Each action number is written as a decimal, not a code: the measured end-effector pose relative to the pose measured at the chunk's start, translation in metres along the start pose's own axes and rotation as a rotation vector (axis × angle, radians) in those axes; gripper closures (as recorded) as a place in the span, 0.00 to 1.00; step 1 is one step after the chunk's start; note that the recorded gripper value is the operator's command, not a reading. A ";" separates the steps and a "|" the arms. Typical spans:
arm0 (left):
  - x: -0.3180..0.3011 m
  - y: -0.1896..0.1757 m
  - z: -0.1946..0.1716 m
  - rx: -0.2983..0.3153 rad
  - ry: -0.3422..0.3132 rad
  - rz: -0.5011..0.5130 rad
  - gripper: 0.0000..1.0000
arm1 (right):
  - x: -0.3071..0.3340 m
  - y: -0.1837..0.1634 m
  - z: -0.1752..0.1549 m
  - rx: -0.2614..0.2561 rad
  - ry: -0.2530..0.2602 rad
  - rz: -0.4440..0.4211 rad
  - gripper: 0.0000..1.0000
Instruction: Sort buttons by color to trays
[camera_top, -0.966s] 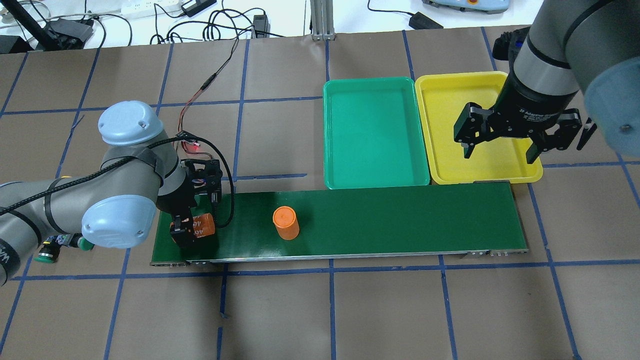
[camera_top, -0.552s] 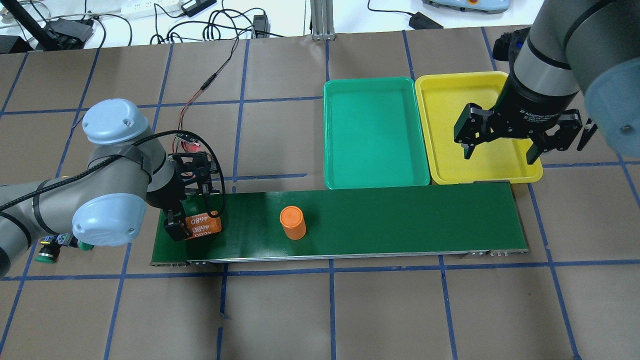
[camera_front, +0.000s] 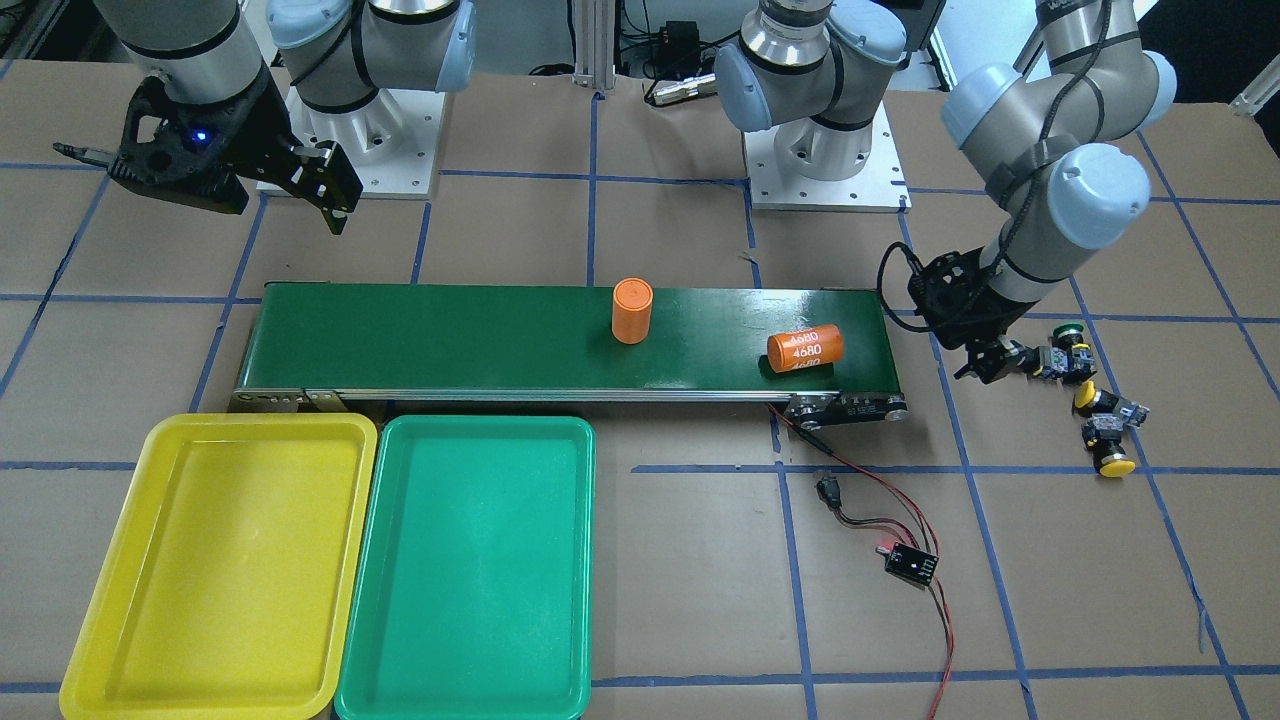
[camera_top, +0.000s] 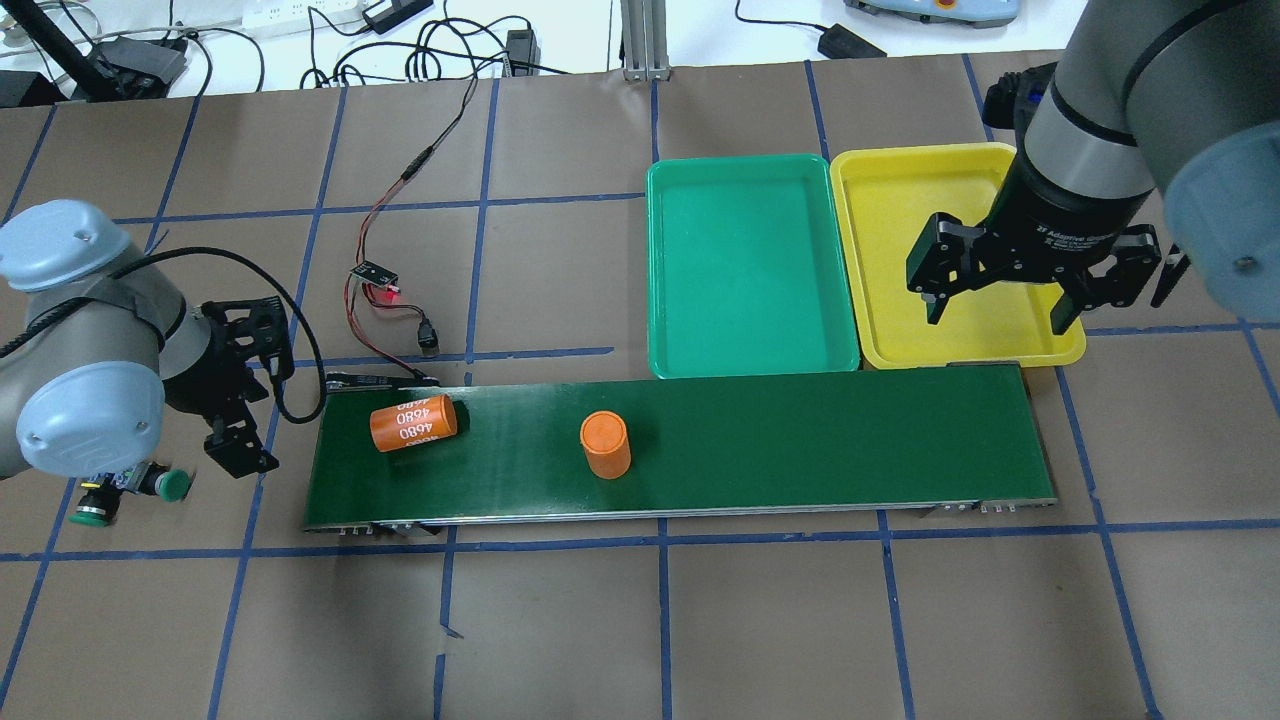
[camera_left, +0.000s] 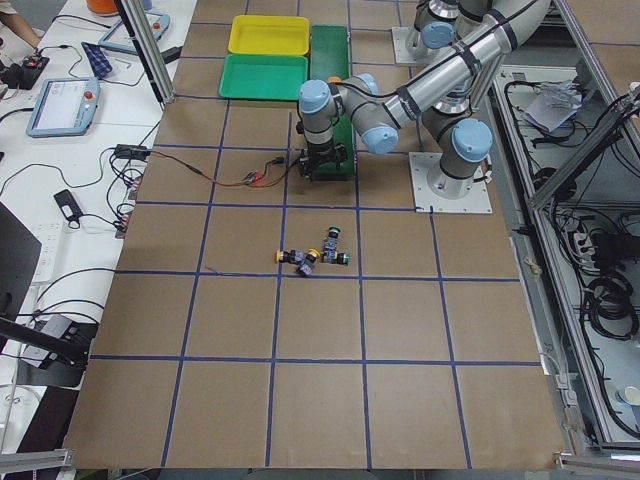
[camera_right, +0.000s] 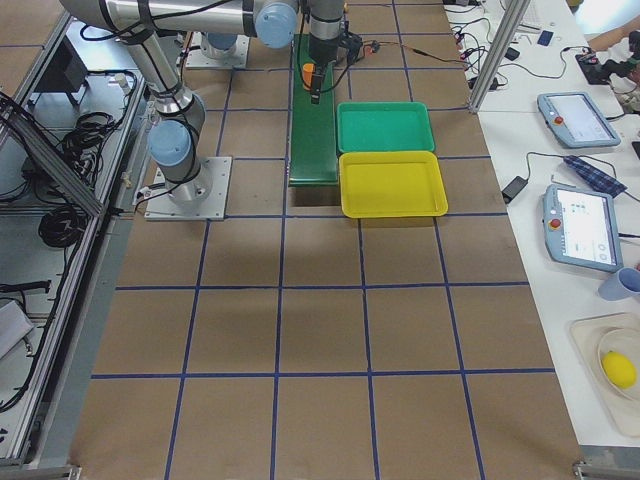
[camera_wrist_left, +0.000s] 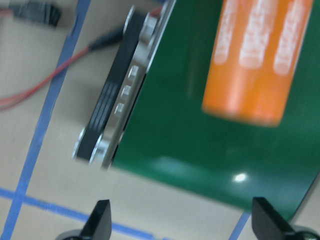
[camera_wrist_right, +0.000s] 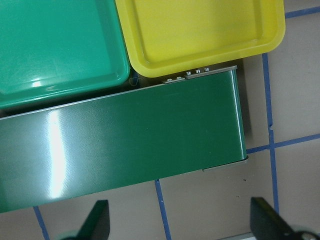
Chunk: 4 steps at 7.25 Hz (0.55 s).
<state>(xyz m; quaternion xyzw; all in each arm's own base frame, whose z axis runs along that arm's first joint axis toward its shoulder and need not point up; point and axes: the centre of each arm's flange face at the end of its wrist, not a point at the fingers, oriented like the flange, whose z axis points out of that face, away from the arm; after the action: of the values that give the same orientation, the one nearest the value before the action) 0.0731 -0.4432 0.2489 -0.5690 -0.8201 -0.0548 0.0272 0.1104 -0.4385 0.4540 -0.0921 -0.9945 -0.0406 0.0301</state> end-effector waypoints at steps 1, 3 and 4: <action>-0.006 0.030 0.006 0.006 0.005 0.047 0.00 | -0.001 0.000 0.006 -0.004 -0.002 0.000 0.00; -0.015 0.080 0.020 0.017 0.011 0.181 0.00 | -0.002 0.003 0.032 -0.011 -0.008 0.002 0.00; -0.019 0.099 0.028 0.023 0.006 0.252 0.00 | -0.003 0.007 0.047 -0.026 -0.009 0.001 0.00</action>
<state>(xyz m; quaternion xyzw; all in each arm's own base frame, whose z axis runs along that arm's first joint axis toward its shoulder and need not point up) 0.1729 -0.4230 0.2248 -0.6671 -0.7425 -0.0430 0.0430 0.1124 -0.4285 0.4073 -0.0933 -0.9939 -0.0533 0.0245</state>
